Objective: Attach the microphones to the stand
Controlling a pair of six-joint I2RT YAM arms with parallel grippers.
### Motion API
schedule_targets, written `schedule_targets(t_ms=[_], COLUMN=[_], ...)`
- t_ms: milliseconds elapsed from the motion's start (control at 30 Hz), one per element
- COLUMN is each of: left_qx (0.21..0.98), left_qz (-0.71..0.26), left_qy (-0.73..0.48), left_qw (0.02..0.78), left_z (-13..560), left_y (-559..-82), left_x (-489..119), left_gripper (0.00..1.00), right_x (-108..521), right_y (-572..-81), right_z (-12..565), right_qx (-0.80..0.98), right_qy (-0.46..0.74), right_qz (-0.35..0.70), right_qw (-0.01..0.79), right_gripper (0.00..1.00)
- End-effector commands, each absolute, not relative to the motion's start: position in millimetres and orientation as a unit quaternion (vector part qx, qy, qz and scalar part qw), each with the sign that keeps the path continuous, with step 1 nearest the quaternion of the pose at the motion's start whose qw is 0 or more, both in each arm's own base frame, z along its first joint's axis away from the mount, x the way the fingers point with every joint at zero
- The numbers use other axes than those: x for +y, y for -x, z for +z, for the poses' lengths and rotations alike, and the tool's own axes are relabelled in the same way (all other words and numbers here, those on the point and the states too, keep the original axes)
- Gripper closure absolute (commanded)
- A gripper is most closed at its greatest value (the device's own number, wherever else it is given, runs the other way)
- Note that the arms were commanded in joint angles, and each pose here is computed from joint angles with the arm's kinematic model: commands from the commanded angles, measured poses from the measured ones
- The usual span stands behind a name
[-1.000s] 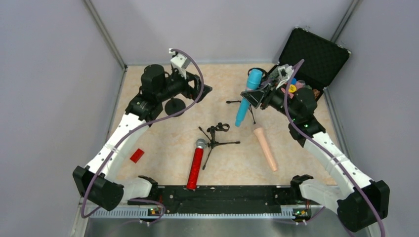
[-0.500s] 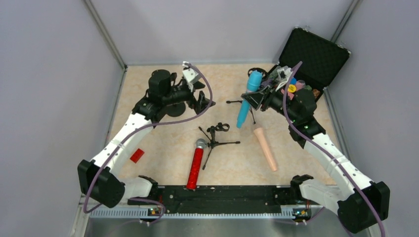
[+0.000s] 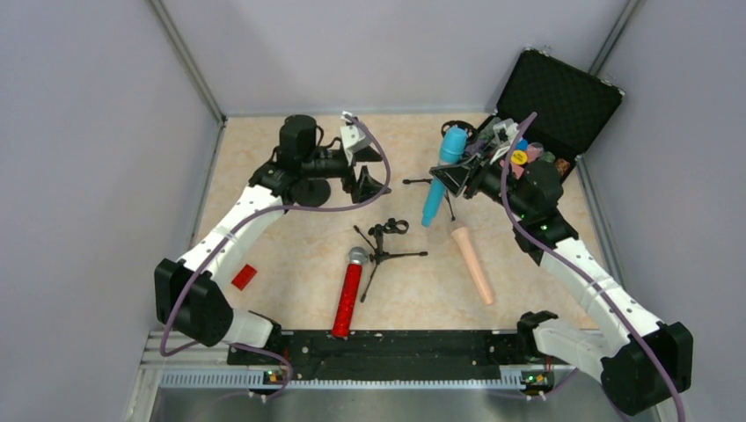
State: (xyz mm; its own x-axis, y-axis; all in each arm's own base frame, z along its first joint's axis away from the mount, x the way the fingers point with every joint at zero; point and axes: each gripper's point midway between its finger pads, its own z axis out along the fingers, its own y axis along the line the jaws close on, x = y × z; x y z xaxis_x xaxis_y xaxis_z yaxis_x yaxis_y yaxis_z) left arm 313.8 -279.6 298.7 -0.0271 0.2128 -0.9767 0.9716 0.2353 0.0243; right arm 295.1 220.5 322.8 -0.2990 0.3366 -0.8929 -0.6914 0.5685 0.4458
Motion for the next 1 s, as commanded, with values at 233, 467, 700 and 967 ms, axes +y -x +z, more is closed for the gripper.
schedule_targets(t_ms=[233,467,700,967], left_qx=[0.508,0.516,0.548,0.545], left_qz=[-0.418,-0.409,-0.343,-0.319], left_qy=[-0.569,-0.584,-0.586,-0.556], left_qw=[0.494,0.474,0.488,0.540], left_z=[281,269,265,251], left_y=[-267,-257,-253,-245], left_x=[-284,-283,-277,-269], left_gripper=[0.13,0.17,0.16,0.05], right_x=[234,235,232,232], right_y=[-279,-270,-274,-274], right_z=[358,375,381,384], right_qx=[0.587,0.547,0.544,0.542], right_qy=[0.203,0.216,0.198,0.191], right_qz=[0.482,0.498,0.496,0.501], right_qw=[0.618,0.637,0.648,0.647], right_gripper=[1.00,1.00,1.00,1.00])
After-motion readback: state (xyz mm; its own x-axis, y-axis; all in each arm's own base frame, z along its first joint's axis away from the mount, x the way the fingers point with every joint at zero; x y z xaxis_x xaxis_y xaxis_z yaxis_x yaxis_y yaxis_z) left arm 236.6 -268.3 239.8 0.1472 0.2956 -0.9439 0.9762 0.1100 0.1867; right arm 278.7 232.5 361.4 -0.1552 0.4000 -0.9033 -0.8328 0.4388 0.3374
